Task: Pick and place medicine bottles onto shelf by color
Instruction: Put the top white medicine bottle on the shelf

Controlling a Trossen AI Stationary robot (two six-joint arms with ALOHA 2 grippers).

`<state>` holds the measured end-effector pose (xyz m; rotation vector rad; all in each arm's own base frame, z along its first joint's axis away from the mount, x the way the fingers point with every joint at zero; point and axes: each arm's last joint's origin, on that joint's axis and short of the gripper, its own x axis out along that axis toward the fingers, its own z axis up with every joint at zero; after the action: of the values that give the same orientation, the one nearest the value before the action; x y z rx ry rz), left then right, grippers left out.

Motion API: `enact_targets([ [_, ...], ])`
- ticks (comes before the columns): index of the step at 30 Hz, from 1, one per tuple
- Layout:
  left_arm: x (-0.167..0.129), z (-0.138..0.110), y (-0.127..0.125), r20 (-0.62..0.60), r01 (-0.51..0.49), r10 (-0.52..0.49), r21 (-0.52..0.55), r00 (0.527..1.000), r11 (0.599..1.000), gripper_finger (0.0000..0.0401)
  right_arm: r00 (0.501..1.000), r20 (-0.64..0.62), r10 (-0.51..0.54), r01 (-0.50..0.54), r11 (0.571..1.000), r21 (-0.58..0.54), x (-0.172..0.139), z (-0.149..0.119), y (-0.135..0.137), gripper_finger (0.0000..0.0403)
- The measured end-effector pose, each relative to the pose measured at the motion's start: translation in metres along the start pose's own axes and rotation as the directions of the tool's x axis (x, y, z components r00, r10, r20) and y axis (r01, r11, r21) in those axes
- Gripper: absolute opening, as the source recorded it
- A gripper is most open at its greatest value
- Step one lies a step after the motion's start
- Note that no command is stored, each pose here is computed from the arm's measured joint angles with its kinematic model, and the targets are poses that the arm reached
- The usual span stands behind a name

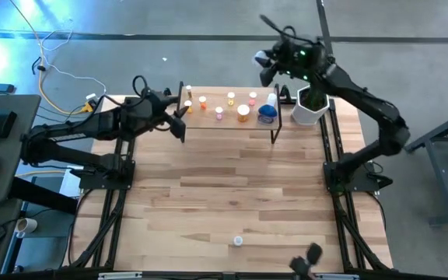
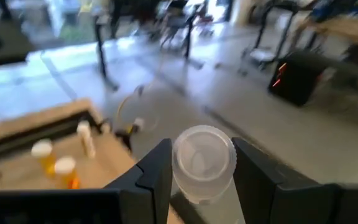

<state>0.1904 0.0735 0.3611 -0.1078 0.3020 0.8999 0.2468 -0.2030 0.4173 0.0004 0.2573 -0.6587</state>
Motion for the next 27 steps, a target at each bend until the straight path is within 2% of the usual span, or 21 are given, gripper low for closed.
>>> enact_targets([
  [6, 0.004, 0.0, 0.005, -0.009, -0.029, 0.029, -0.005, 1.0, 1.0, 0.0227, 0.982, -0.14, 0.126, -0.133, 0.99, -0.04, 0.039, -0.014, -0.012, 0.0122],
  [17, 0.006, -0.001, 0.005, -0.016, -0.036, 0.036, -0.002, 0.999, 0.999, 0.0227, 0.901, -0.27, 0.339, -0.367, 0.928, -0.062, 0.081, -0.048, -0.019, 0.0122],
  [27, 0.006, -0.001, 0.005, -0.015, -0.037, 0.036, -0.007, 0.999, 0.999, 0.0227, 0.849, -0.382, 0.366, -0.417, 0.907, -0.057, 0.099, -0.074, -0.017, 0.0122],
])
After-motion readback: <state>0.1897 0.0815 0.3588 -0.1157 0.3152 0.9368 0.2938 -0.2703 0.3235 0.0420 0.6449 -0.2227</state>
